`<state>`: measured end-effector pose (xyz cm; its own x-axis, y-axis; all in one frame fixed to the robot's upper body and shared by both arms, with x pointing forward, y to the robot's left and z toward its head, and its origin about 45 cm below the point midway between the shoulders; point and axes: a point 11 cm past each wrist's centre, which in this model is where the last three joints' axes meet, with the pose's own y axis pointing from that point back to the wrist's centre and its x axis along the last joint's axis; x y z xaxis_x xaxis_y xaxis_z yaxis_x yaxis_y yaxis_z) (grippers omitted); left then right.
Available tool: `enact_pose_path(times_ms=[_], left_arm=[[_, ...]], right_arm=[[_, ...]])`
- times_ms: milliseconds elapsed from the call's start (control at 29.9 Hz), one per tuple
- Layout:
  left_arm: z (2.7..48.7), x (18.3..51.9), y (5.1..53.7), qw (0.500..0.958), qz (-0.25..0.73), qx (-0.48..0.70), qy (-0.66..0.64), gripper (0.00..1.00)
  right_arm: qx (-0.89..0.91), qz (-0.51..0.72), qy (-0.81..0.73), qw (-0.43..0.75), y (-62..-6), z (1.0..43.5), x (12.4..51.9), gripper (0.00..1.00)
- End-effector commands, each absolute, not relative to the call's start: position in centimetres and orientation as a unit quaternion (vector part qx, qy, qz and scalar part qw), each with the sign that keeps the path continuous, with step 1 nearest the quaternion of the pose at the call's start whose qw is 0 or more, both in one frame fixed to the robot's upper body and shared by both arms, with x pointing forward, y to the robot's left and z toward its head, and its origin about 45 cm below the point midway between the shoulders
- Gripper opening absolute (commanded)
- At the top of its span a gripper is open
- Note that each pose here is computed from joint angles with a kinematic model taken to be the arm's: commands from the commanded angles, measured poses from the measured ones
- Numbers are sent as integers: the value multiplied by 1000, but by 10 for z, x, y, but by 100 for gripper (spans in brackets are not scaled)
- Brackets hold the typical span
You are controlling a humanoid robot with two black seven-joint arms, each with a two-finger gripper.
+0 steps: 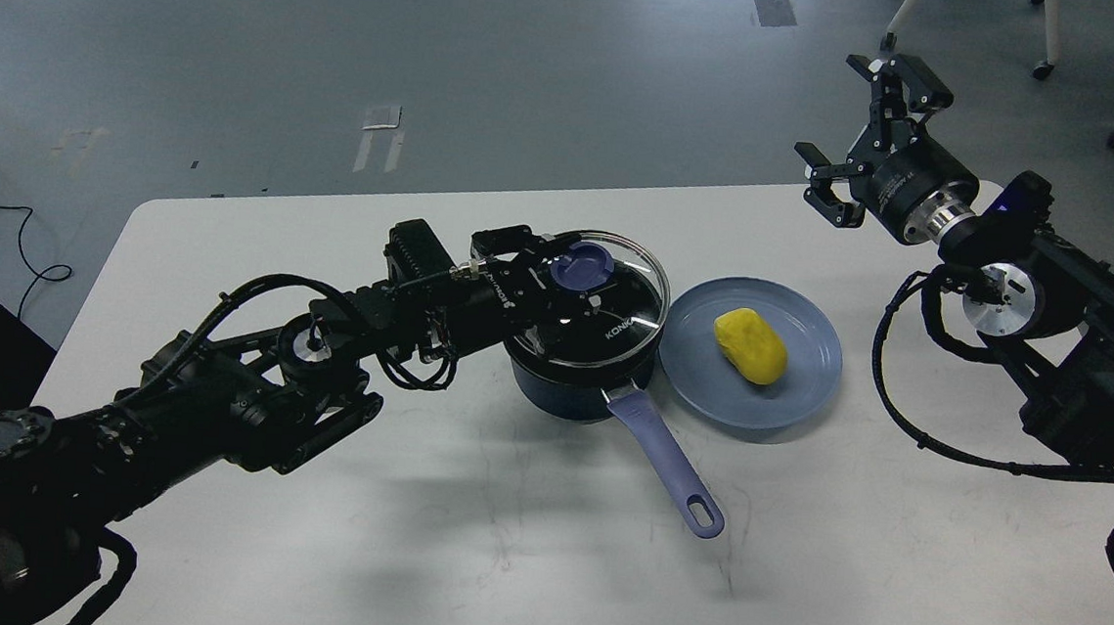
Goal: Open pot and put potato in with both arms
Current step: 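Lift the glass lid off the pot with the left gripper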
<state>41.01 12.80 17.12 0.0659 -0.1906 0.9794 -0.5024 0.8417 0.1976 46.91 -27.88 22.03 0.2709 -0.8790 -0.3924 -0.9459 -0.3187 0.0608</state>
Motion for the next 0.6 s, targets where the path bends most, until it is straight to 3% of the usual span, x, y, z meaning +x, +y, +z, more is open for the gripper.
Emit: enact_pose_path(times_ms=[0, 200, 568], left_arm=[[185, 406, 128, 683, 109, 239, -681, 65], [190, 397, 128, 693, 100, 228, -677, 65], [205, 412, 160, 675, 121, 253, -682, 65]], right_arm=[[-791, 181, 576, 93, -279, 220, 469, 100], [-790, 183, 578, 92, -280, 217, 468, 100], [-788, 187, 579, 90, -281, 211, 465, 100]])
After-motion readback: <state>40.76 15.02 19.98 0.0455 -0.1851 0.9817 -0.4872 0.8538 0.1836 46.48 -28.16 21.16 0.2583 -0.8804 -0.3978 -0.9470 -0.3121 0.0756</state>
